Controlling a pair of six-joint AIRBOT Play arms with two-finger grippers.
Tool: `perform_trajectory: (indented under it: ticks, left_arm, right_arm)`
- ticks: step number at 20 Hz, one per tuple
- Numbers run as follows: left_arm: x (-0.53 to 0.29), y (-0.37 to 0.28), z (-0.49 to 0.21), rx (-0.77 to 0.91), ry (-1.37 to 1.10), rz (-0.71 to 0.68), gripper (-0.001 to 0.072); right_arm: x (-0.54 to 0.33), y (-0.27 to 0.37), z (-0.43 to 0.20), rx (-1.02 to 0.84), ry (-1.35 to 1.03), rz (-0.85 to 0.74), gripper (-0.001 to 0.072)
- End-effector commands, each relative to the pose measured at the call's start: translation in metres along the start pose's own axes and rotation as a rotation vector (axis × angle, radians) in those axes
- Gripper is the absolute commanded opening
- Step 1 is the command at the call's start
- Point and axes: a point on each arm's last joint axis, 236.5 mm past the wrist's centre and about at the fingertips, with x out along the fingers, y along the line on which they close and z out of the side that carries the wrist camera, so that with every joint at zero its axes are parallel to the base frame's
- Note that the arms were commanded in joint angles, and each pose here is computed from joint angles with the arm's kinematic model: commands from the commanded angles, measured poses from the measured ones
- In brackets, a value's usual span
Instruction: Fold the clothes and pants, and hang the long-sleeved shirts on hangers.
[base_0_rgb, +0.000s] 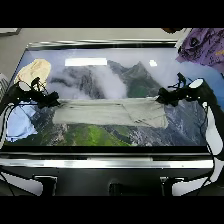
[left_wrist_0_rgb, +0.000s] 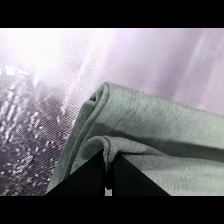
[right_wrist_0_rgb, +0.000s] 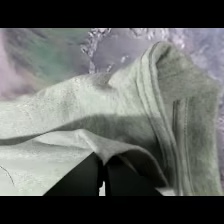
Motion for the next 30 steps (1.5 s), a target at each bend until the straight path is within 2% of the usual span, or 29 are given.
perform_trajectory:
  ticks: [1,3,4,5,7,8,11,16,23,25,28,29,30]
  left_arm:
    - [0.01,-0.001,0.0,0.006,0.016,0.001,0.0136]
    - [0.003,-0.006,0.006,0.0,0.002,-0.005,0.0458]
    - [-0.004,-0.009,0.01,0.004,-0.006,-0.009,0.0514]
    - [-0.015,-0.013,0.014,0.007,-0.011,-0.014,0.0535]
    - [-0.038,-0.017,0.02,0.01,-0.021,-0.011,0.0535]
    - [-0.048,-0.016,0.022,0.016,-0.026,-0.001,0.0535]
    - [-0.07,-0.02,0.025,0.03,-0.046,0.0,0.0535]
    - [-0.074,-0.024,0.025,0.014,-0.051,-0.003,0.0535]
    - [-0.073,-0.026,0.024,-0.026,-0.049,-0.006,0.0534]
    - [-0.071,-0.032,0.021,-0.014,-0.044,-0.008,0.0534]
    - [-0.067,-0.051,0.014,0.009,-0.029,-0.037,0.0534]
    - [-0.065,-0.062,0.01,0.021,-0.021,-0.058,0.0518]
    - [-0.062,-0.075,0.007,0.033,-0.018,-0.078,0.0474]
  right_arm:
    - [0.02,-0.003,-0.005,0.01,0.031,-0.003,0.0147]
    - [0.008,-0.003,-0.005,0.046,0.051,0.008,0.0382]
    - [-0.005,-0.003,-0.006,0.045,0.08,0.017,0.0441]
    - [-0.02,-0.006,-0.006,0.033,0.107,0.024,0.0526]
    - [-0.05,-0.028,-0.004,0.037,0.131,0.024,0.0553]
    - [-0.06,-0.043,-0.004,0.059,0.133,0.028,0.0611]
    - [-0.068,-0.079,-0.005,0.099,0.14,0.044,0.0654]
    - [-0.032,-0.077,-0.019,0.115,0.226,0.19,0.0655]
    - [0.001,-0.062,-0.032,0.118,0.285,0.256,0.0649]
    - [0.013,-0.048,-0.045,0.095,0.327,0.261,0.0604]
    - [0.02,-0.028,-0.055,0.055,0.358,0.261,0.0074]
    - [0.014,-0.025,-0.052,0.042,0.34,0.254,0.0035]
    - [0.005,-0.024,-0.046,0.048,0.314,0.228,0.0034]
